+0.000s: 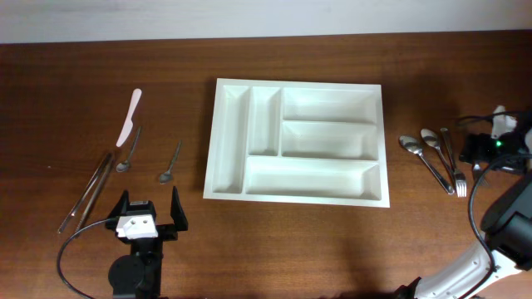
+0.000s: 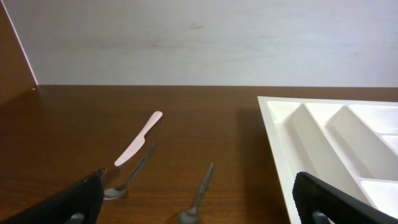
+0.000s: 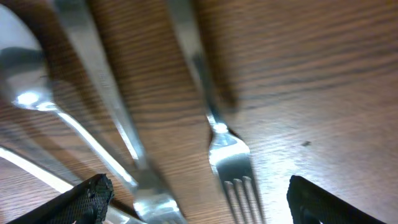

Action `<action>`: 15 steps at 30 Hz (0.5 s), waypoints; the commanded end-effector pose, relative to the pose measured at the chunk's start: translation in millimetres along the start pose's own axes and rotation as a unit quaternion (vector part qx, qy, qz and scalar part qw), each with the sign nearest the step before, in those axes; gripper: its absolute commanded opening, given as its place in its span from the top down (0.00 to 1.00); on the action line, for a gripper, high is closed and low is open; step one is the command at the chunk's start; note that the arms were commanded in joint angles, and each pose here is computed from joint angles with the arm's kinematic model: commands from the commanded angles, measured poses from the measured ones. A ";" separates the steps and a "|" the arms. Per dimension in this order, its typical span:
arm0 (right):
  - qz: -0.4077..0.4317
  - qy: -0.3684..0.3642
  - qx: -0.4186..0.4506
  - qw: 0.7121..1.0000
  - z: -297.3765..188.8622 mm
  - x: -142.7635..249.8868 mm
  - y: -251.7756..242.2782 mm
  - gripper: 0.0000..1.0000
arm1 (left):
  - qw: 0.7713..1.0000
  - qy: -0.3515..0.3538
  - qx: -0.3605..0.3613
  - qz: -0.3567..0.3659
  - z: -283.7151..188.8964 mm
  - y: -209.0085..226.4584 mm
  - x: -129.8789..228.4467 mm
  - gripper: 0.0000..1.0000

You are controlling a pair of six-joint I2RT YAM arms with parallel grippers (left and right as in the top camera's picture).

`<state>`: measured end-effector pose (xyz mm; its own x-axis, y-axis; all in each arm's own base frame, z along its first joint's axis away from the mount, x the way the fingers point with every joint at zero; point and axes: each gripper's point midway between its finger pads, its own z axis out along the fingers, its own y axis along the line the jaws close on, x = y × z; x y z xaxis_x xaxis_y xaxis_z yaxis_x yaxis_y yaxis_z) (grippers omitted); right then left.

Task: Pack container
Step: 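Lower the right gripper and grasp the rightmost fork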

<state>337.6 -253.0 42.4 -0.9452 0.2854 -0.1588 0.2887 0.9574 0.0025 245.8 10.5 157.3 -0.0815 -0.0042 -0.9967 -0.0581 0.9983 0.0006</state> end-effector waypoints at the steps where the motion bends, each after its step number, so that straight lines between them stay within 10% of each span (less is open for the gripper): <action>1: 0.020 -0.008 -0.016 1.000 2.4 2.7 -9.9 0.08 | 1.000 -0.002 0.008 -0.001 -0.2 -2.9 0.3 0.01; 15: 0.026 0.023 -0.047 0.998 40.1 11.9 -4.2 0.16 | 1.000 -0.002 0.008 -0.001 -0.2 -2.9 0.3 0.01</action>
<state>329.7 -262.2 12.7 -0.9328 0.3371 -0.1279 0.3306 0.9412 0.0693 245.8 10.4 157.3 -0.0815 -0.0042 -0.9967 -0.0577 0.9983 0.0005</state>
